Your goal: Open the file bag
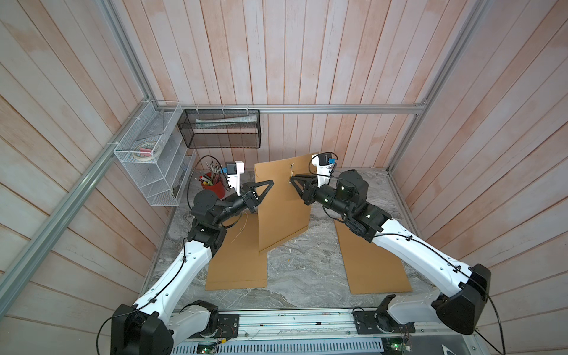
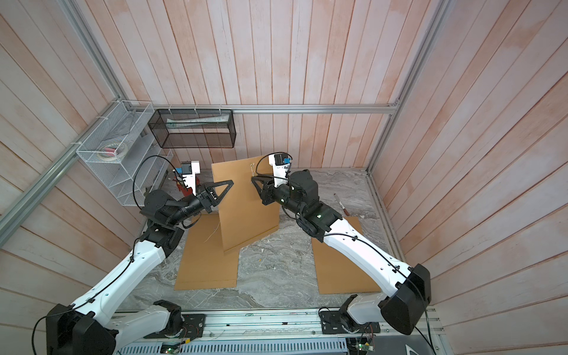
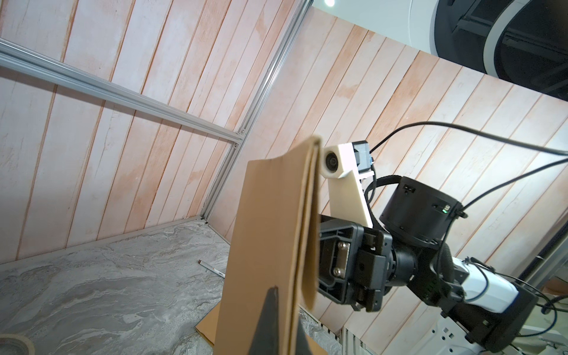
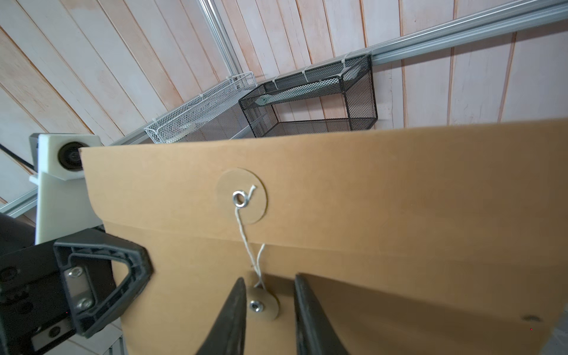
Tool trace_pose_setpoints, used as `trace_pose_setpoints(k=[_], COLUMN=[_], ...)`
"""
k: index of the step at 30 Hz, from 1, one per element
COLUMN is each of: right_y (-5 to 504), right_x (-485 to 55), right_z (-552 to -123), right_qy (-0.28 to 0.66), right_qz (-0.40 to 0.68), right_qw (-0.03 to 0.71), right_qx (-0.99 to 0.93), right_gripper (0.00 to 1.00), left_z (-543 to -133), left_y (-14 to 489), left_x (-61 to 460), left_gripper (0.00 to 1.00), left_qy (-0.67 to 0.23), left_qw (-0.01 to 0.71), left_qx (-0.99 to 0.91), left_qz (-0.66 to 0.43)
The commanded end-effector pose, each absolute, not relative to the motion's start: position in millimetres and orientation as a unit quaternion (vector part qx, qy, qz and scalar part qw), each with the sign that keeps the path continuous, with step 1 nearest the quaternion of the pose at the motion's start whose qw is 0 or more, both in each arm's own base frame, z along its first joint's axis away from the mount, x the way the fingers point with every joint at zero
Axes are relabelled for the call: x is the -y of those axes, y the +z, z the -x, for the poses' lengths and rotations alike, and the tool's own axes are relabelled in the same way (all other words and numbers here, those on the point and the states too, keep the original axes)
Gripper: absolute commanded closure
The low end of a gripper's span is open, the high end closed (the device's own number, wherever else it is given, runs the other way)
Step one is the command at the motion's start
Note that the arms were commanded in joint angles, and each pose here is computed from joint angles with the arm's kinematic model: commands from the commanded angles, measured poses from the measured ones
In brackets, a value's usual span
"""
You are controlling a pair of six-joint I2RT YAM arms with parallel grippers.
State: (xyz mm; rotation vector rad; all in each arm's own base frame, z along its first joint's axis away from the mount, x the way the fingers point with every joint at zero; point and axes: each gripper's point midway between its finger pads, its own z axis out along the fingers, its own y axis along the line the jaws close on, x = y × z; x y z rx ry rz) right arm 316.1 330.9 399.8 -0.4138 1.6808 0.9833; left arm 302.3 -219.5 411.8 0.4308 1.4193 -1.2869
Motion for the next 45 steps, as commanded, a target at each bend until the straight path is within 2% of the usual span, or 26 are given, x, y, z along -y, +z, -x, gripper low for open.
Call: trace_pose_setpoints(k=[1,11,21,32,45], right_y=[417.0,417.8,417.9,420.5,423.4], right_x=[-335.1,-341.7,-341.0,-334.8,-342.0], right_z=[-316.4,-319.4,-318.9,-312.2,-302.9], right_qy=[0.431,0.434,0.435,0.440,0.450], right_qz=[0.176,0.182,0.182,0.178,0.194], right_qw=[0.550,0.548,0.548,0.553,0.549], right_qx=[-0.693,-0.692,-0.691,-0.684,-0.677], right_gripper=[0.74,0.80,0.94,1.00,1.00], left_z=[-301.7,-301.8,-302.9,-306.4,-310.4], left_y=[411.5,408.4,408.9,410.6,406.7], left_x=[218.6,219.9,218.7,215.8,215.8], left_gripper=[1.00,1.00,1.00,1.00,1.00], left_qy=[-0.547,-0.549,-0.544,-0.534,-0.536], left_qw=[0.558,0.553,0.558,0.569,0.567], left_qx=[-0.595,-0.598,-0.598,-0.599,-0.601], left_qz=[-0.187,-0.188,-0.187,-0.180,-0.171])
